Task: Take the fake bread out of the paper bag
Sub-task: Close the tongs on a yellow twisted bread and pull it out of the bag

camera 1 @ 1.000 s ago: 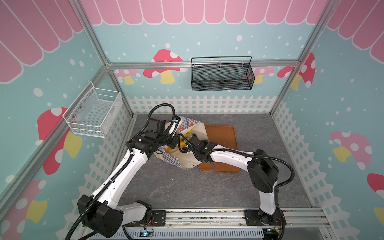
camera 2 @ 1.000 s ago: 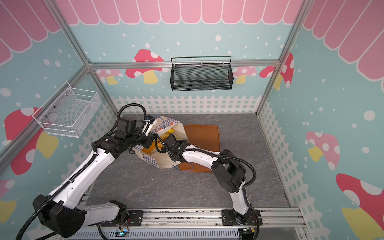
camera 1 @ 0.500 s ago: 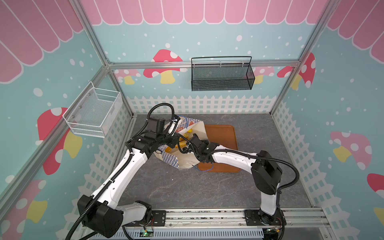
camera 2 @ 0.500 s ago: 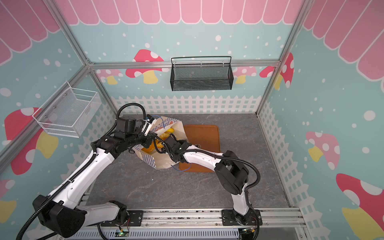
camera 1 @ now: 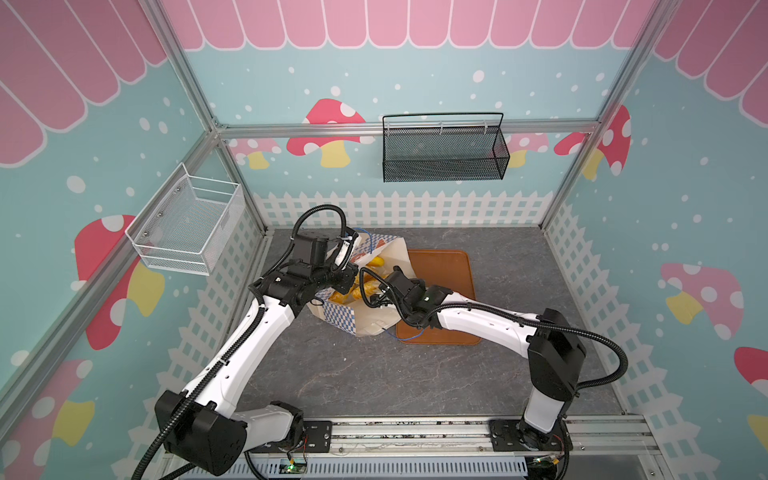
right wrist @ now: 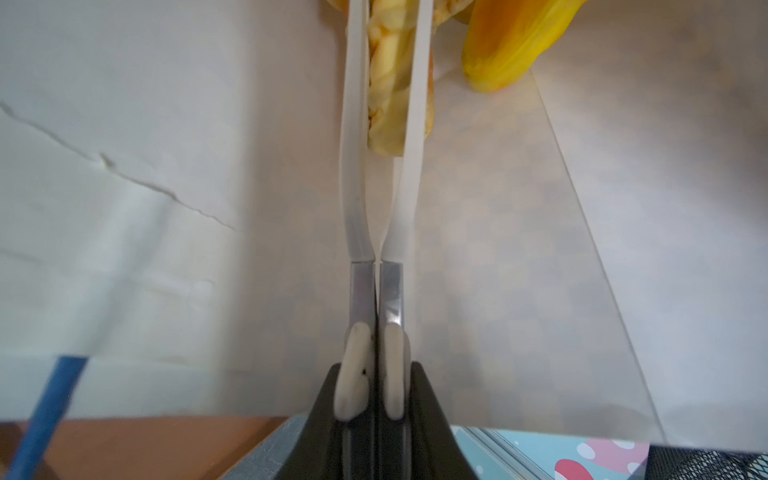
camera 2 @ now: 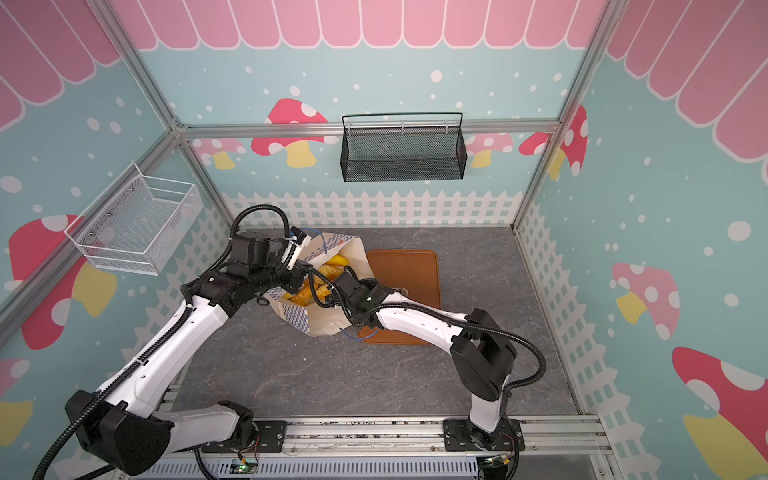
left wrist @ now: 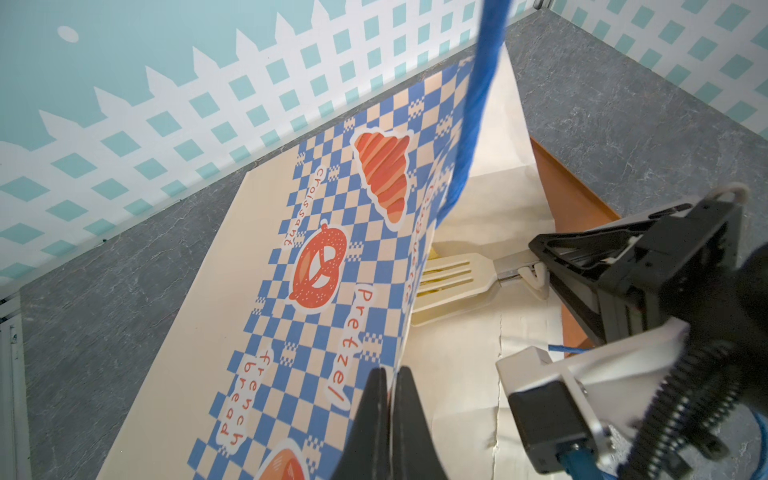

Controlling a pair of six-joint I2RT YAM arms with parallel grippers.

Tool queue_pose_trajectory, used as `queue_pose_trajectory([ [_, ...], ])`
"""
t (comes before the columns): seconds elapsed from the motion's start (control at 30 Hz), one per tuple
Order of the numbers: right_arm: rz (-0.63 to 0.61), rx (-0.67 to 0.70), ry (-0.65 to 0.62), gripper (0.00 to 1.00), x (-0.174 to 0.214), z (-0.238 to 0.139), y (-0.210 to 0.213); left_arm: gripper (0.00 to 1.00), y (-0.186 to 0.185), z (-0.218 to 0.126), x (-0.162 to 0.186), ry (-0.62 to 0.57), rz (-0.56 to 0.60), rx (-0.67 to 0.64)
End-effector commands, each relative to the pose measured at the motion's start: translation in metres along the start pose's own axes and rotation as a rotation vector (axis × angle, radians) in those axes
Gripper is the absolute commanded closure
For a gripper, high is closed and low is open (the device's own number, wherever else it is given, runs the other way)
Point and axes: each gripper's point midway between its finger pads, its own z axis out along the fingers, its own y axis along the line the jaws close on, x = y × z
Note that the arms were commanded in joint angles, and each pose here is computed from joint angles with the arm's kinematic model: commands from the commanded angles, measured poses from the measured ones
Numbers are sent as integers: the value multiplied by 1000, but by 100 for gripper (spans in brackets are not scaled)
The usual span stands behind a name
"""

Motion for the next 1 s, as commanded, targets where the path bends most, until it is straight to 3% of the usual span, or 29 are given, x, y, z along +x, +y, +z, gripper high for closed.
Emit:
queue_pose_trajectory([
  [0.0, 67, 43, -20, 89, 5, -20, -16, 100, 8, 4, 2, 5, -17, -31],
  [0.37, 130, 37, -32, 90, 29, -52, -20, 100, 18, 6, 4, 16, -43, -67],
  [0.53, 231, 7, -107, 90, 32, -78, -28, 100, 24, 8, 5, 23, -57, -80],
  [0.8, 298, -14, -55, 91, 59, -90, -17, 100, 34, 8, 4, 16, -94, -95],
  [0.97, 387, -10, -97, 91, 63, -104, -23, 100, 40, 9, 6, 22, -105, -111],
])
